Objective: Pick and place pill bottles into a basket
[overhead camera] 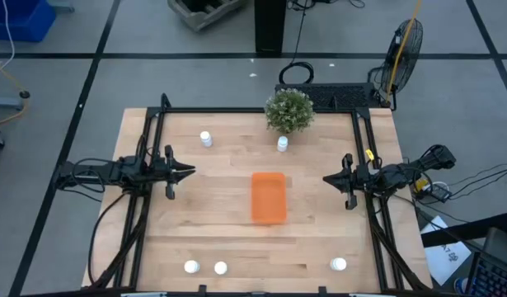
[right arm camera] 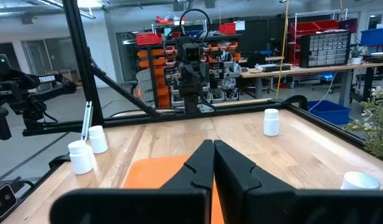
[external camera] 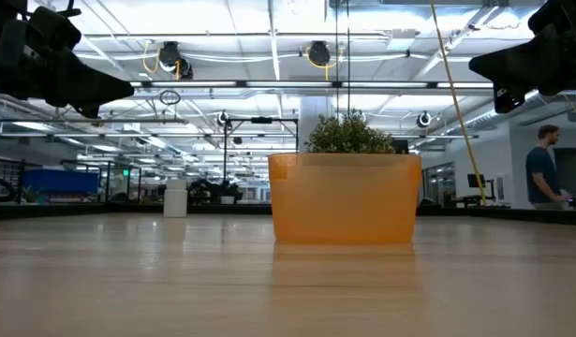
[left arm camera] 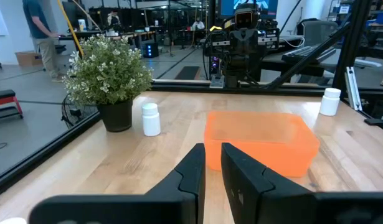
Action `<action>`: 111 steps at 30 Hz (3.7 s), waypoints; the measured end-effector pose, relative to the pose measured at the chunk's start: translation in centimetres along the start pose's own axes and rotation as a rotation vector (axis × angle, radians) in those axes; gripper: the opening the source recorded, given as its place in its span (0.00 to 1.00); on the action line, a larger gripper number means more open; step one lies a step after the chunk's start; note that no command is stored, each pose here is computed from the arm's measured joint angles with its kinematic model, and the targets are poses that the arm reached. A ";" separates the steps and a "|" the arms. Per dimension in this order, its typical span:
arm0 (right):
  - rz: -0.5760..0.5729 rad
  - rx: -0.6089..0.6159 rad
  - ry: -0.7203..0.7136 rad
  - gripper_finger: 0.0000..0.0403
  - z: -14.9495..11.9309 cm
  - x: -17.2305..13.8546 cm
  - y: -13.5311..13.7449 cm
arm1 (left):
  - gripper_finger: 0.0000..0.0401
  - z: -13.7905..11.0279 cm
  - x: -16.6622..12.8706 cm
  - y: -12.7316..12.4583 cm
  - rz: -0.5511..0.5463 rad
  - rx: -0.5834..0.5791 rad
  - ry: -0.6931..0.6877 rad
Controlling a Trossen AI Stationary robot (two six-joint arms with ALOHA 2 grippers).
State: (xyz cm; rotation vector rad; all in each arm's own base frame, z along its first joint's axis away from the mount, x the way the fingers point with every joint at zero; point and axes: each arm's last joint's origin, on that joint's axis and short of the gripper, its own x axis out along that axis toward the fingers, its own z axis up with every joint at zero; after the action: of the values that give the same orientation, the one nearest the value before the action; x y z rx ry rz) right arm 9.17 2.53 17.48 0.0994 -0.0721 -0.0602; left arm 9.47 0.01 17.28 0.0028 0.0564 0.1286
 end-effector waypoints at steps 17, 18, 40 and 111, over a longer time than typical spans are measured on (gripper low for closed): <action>-0.122 0.089 -0.093 0.01 0.9 0.0 -0.3 | 0.14 0.0 0.0 0.0 0.000 0.000 0.000; -0.129 0.104 -0.106 0.01 1.0 -0.1 -0.4 | 0.14 0.0 0.0 0.0 -0.001 0.000 0.000; 0.074 0.156 -0.094 0.00 1.9 0.9 1.3 | 0.14 0.0 0.0 0.0 0.000 0.000 -0.001; -0.306 0.540 1.479 0.68 -1.8 4.1 20.8 | 0.14 0.0 0.0 0.0 0.000 0.000 -0.002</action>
State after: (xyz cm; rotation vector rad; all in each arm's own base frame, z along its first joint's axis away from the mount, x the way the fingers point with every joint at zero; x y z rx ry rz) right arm 14.59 23.09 18.10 0.6696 1.4148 -0.2584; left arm 9.47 0.01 17.30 0.0025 0.0540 0.1285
